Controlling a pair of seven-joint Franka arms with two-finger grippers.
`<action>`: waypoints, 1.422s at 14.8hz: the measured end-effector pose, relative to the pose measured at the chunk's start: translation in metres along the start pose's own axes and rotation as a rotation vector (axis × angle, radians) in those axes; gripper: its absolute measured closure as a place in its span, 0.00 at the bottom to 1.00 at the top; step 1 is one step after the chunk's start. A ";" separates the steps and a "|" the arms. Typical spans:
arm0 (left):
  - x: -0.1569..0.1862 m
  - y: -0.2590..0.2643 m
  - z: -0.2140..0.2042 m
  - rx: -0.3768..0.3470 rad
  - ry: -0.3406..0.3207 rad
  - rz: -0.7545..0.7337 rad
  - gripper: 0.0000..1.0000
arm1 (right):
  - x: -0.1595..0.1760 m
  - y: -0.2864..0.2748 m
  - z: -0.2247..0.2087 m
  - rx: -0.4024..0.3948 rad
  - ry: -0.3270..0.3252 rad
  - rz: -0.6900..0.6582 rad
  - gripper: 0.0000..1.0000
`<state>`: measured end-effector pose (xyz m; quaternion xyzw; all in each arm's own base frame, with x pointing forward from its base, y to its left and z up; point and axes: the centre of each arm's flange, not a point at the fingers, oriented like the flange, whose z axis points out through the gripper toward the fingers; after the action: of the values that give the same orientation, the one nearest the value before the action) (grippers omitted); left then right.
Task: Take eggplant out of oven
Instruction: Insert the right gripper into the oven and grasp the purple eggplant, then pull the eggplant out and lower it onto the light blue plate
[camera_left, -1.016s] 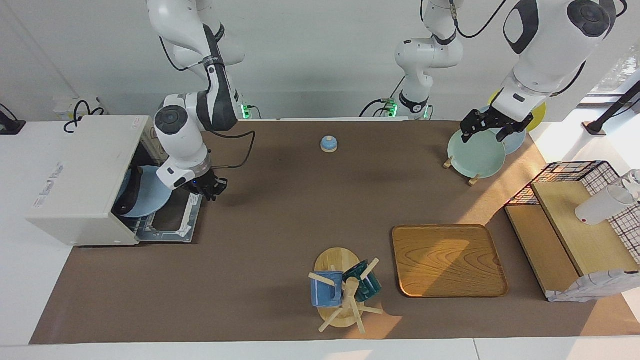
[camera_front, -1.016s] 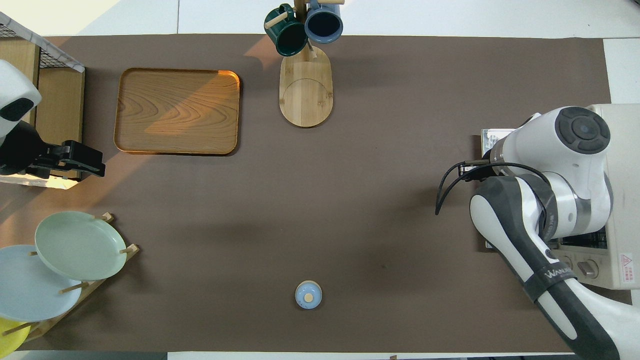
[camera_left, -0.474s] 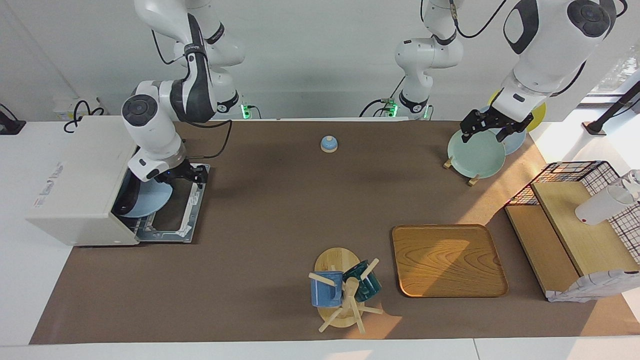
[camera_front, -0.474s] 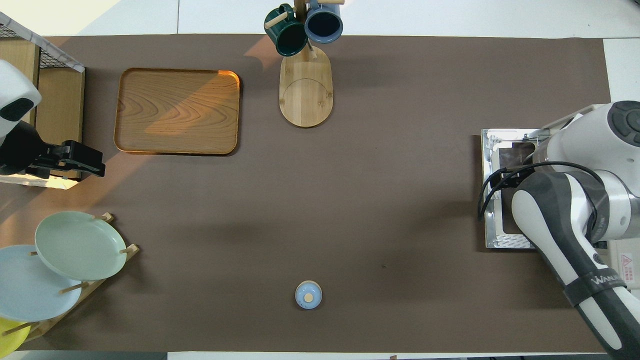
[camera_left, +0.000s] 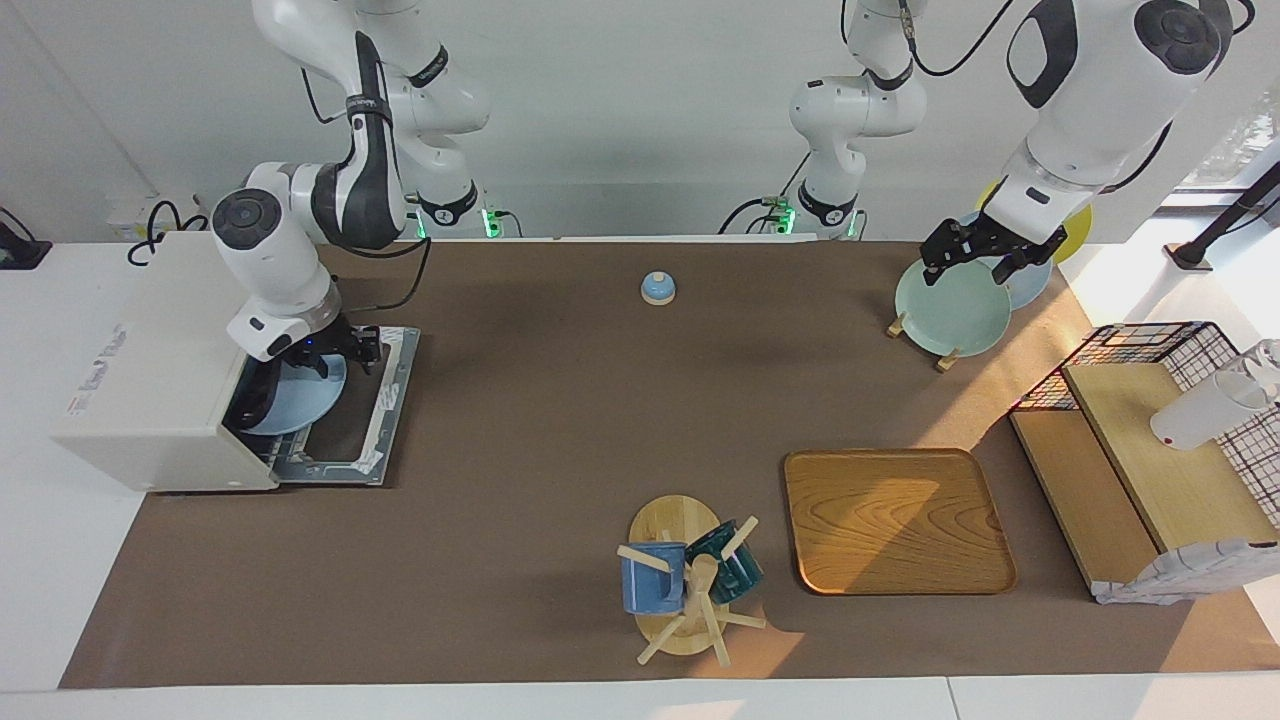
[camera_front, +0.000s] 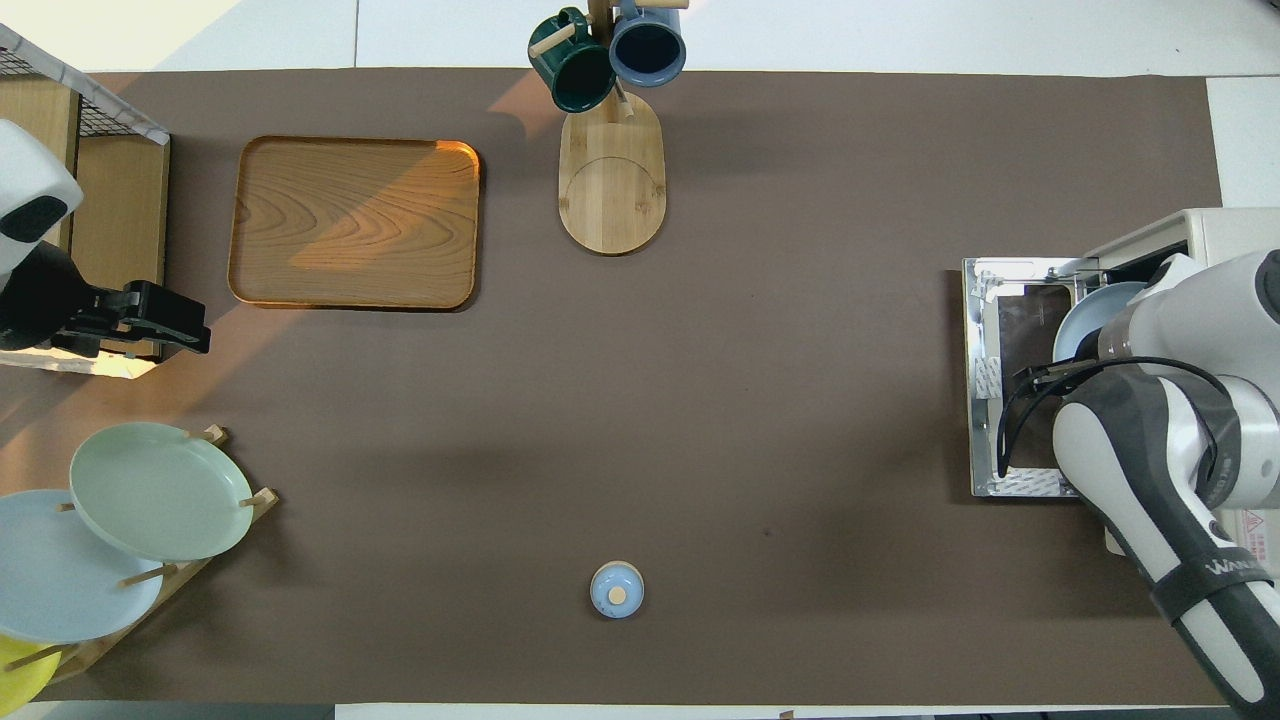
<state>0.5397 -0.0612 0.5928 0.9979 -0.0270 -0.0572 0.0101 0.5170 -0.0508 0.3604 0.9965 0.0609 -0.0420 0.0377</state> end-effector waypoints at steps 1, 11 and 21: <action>0.000 0.000 0.000 0.000 0.000 0.000 0.00 | -0.002 -0.001 0.003 -0.009 0.005 -0.016 0.51; 0.000 0.000 0.000 0.000 0.000 0.000 0.00 | 0.016 -0.125 -0.050 -0.142 0.028 -0.243 0.97; 0.000 0.000 0.000 0.000 0.000 0.000 0.00 | 0.056 -0.455 -0.060 -0.061 0.084 -0.022 0.97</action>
<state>0.5397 -0.0612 0.5928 0.9979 -0.0269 -0.0572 0.0101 0.5205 0.4112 0.3834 0.9951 0.0744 0.0014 0.0651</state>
